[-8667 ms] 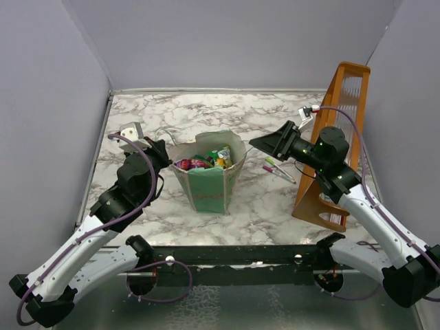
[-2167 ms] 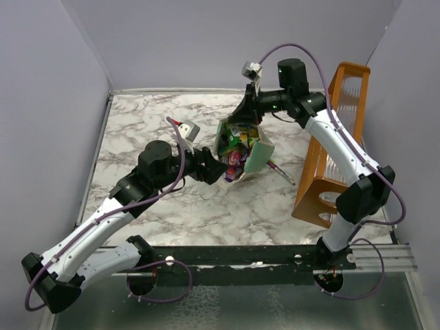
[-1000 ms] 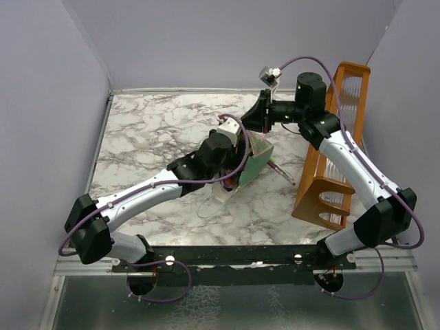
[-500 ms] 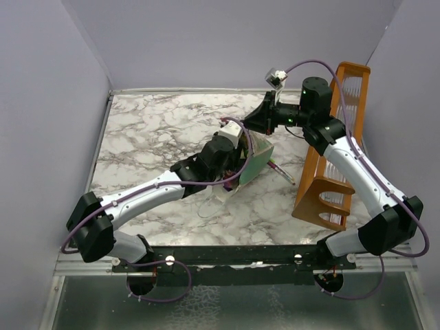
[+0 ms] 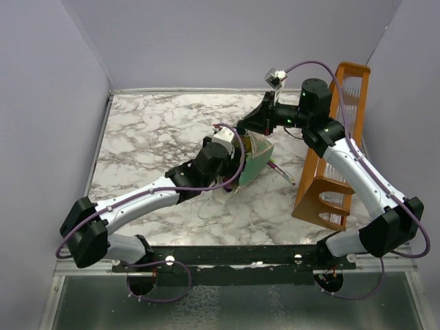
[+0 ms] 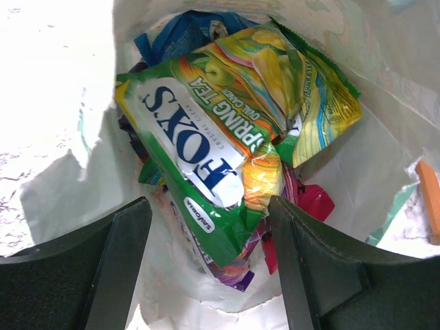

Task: Take the snacks out of the paper bag
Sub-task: Take out the snack from the paper bag, then place the snack at the center of the board.

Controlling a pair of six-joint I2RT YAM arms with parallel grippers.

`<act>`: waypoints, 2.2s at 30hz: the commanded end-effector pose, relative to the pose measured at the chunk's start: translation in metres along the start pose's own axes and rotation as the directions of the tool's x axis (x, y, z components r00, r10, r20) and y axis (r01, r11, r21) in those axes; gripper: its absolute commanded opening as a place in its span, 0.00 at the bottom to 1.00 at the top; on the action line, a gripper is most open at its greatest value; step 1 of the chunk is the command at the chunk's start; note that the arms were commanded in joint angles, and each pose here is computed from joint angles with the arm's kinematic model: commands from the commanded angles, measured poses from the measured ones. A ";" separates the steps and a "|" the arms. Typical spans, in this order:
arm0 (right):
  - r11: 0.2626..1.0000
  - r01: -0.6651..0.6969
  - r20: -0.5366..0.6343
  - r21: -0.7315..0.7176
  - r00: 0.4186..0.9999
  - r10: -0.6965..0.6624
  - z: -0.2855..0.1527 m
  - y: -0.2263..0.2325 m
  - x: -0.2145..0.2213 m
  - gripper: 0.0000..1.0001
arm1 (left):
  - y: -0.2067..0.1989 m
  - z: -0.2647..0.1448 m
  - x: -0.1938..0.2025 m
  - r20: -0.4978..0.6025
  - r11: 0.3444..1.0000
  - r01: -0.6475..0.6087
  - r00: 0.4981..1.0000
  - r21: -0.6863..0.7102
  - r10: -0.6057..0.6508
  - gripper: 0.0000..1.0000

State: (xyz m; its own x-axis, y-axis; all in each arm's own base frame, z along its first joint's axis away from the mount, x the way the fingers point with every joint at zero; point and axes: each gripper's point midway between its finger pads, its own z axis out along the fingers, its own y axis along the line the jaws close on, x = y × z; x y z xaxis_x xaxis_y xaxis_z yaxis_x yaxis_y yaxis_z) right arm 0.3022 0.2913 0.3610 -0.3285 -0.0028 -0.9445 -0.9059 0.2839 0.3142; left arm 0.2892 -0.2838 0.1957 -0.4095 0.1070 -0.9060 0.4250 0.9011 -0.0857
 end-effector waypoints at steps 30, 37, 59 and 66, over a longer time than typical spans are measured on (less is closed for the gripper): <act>0.971 0.105 0.109 0.216 0.985 -0.131 -0.024 -0.011 -0.030 0.01 | -0.043 -0.078 -0.072 0.137 0.935 -0.025 0.990 0.354 -0.026 0.00; 0.953 0.105 0.138 0.284 0.979 -0.149 -0.032 -0.016 -0.035 0.01 | -0.064 -0.155 -0.128 0.298 0.826 -0.145 0.954 0.545 -0.029 0.00; 0.950 0.102 0.139 0.296 0.979 -0.149 -0.034 -0.017 -0.034 0.01 | 0.140 -0.168 -0.112 0.425 0.865 0.242 0.905 -0.439 -0.038 0.00; 0.951 0.100 0.134 0.292 0.980 -0.144 -0.034 -0.017 -0.031 0.01 | 0.145 -0.086 -0.040 0.273 0.825 0.214 0.959 -0.523 -0.075 0.00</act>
State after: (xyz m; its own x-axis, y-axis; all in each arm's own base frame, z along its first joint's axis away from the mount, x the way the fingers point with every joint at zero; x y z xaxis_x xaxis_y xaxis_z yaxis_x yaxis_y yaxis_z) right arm 0.3215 0.2583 0.3667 -0.2342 0.0514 -0.9708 -0.8103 0.5414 0.2242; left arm 0.2815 -0.1355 0.2797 -0.2030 0.0257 -0.9788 -0.0359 0.9988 0.0337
